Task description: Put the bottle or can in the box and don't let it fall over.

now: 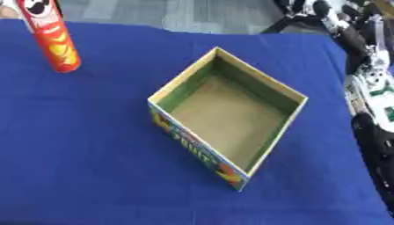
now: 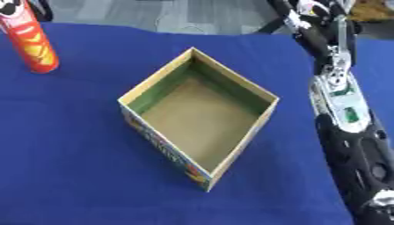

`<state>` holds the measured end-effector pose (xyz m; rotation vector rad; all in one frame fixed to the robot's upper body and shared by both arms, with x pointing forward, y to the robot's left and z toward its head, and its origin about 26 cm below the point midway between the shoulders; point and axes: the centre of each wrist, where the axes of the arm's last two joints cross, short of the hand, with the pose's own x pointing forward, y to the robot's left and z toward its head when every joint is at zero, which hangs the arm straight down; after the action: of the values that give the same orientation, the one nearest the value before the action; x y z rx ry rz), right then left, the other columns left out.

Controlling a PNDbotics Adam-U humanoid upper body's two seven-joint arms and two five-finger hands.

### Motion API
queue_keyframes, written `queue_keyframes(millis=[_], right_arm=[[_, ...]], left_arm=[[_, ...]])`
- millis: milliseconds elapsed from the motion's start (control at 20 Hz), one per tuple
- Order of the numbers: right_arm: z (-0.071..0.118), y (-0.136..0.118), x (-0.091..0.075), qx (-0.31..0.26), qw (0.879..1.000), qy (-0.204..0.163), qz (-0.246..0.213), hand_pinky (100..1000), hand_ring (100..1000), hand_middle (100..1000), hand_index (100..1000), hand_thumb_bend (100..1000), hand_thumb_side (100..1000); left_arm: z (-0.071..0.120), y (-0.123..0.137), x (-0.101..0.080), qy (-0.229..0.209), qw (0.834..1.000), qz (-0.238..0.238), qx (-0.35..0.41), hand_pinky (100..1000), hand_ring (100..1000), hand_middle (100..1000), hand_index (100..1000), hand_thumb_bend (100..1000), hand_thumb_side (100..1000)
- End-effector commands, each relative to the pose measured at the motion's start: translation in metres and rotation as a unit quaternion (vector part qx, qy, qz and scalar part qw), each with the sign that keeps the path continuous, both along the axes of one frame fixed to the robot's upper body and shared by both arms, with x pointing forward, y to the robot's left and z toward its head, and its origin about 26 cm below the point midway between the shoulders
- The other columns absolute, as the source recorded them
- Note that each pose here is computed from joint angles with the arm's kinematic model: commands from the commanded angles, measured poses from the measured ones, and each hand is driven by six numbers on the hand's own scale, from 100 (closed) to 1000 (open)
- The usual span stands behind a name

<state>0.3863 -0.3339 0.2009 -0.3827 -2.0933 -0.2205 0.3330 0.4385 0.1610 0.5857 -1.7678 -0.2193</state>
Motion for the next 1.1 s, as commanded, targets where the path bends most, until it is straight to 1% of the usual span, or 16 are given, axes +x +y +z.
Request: queue_keyframes(millis=[50,400,950,1000,1050,1100], right_arm=[[0.015,-0.003,-0.002,-0.006,1.0,-0.021,0.001,737,954,1000,784,751,362],[0.015,-0.001,-0.002,-0.007,1.0,-0.021,0.003,737,954,1000,784,752,364],[0.015,0.002,-0.001,-0.008,1.0,-0.019,0.009,738,954,1000,784,755,360],[0.015,0.002,-0.001,-0.008,1.0,-0.019,0.01,738,954,1000,784,786,312],[0.015,0.003,-0.001,-0.009,1.0,-0.019,0.012,738,954,1000,784,759,356],[0.016,0.004,0.0,-0.009,1.0,-0.019,0.013,738,954,1000,784,760,355]], left_arm=[[0.018,0.006,0.001,-0.01,1.0,-0.001,0.028,834,1000,969,928,648,486],[0.022,0.004,0.009,-0.004,0.999,-0.008,0.034,834,1000,971,928,646,487],[0.03,0.003,0.03,0.011,0.999,-0.016,0.042,835,1000,973,930,647,487],[0.031,0.002,0.031,0.008,0.999,-0.018,0.041,835,1000,974,930,647,487],[0.034,0.001,0.034,0.003,0.999,-0.023,0.038,835,1000,976,930,648,486],[0.035,0.001,0.037,0.006,0.999,-0.021,0.04,835,1000,975,930,648,486]])
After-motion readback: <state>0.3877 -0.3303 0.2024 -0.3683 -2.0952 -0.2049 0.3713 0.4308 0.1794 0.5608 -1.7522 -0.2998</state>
